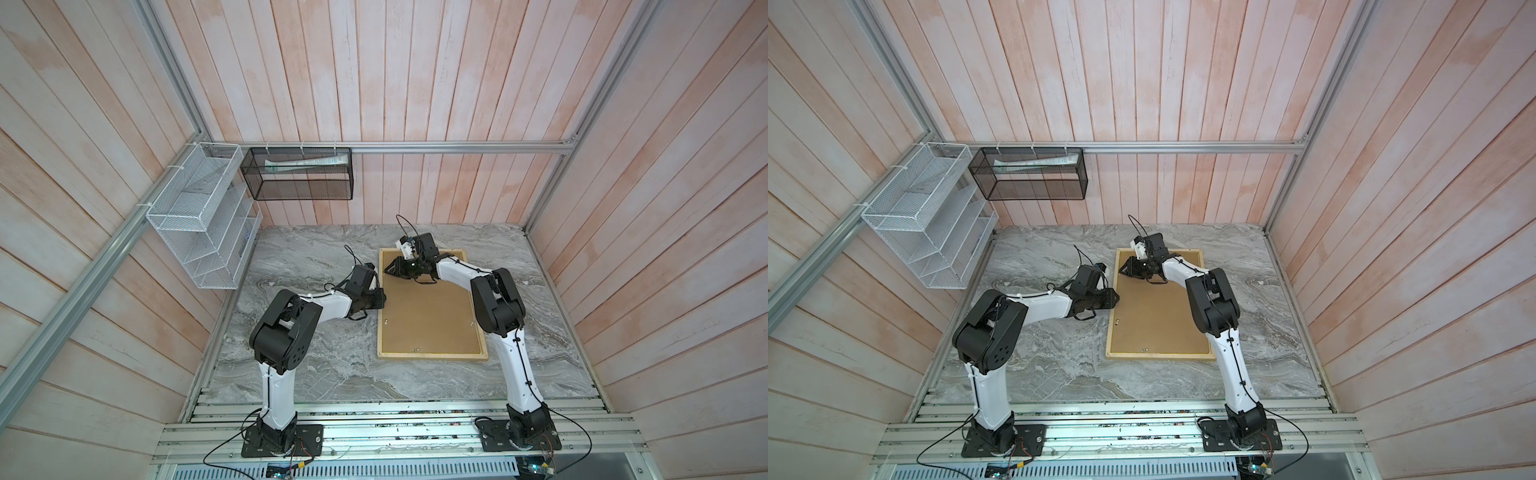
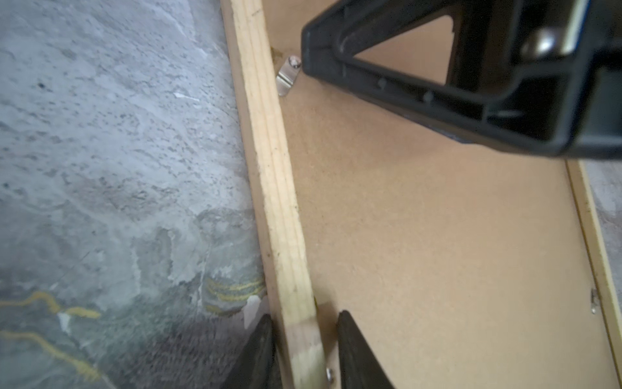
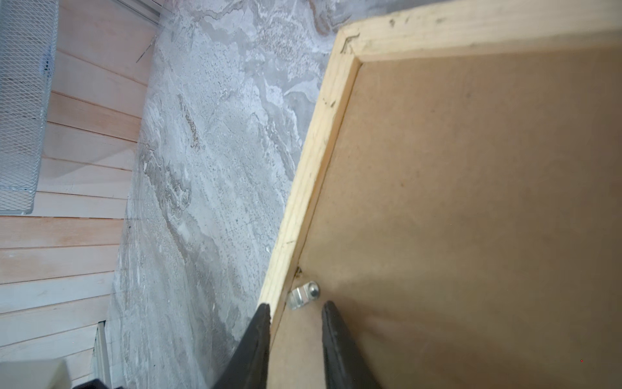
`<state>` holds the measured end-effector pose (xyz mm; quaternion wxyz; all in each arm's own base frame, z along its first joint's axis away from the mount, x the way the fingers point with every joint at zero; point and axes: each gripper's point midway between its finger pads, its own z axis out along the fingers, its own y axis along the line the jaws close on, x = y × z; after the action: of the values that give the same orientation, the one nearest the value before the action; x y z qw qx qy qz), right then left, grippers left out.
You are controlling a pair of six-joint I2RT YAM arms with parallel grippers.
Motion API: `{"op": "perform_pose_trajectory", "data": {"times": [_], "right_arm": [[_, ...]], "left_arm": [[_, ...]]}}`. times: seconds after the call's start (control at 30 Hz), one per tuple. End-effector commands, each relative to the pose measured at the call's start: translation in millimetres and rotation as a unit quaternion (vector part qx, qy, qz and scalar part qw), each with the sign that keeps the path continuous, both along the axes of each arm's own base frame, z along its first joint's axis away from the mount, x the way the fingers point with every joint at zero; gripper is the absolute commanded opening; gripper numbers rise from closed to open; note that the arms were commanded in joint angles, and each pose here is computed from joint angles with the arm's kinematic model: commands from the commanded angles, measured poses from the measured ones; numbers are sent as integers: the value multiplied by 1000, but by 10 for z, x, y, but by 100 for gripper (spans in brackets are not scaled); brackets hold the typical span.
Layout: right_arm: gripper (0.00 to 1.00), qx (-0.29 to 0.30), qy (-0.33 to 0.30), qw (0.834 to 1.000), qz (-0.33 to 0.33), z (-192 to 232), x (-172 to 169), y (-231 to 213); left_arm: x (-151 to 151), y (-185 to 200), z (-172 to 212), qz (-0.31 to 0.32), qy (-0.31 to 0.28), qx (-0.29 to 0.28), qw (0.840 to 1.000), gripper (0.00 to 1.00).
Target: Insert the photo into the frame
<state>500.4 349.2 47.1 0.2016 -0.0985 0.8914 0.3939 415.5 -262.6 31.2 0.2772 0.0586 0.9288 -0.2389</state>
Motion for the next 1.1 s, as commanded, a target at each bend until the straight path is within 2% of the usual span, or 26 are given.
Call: {"op": "perform_pose_trajectory", "data": {"times": [0.0, 0.1, 0.3, 0.53, 0.7, 0.83, 0.97, 1.07], "right_arm": [[30, -81, 38, 996, -9, -493, -139, -169], [28, -94, 27, 995, 0, -502, -146, -128], [23, -160, -5, 987, 10, -583, -160, -43], [20, -123, -7, 992, 20, -492, -178, 94], [19, -125, -10, 992, 24, -448, -179, 94], [23, -120, -27, 992, 13, -294, -182, -20], [26, -106, -38, 994, -14, -51, -134, -287], [32, -113, -44, 992, -45, 106, -107, -626]], "left_arm": [[-59, -9, 15, 3, 3, -8, 1000, 34], [-40, 9, 24, 10, -2, -6, 1000, 33], [-27, 47, 67, 18, -10, -2, 1000, 32], [-56, 59, 91, 19, -14, -4, 1000, 30], [-19, 98, 130, 24, -25, 6, 999, 31], [46, 108, 209, 26, -37, 15, 999, 39], [120, 104, 282, 29, -49, 18, 998, 41], [199, 114, 339, 35, -58, 18, 998, 41]]}}
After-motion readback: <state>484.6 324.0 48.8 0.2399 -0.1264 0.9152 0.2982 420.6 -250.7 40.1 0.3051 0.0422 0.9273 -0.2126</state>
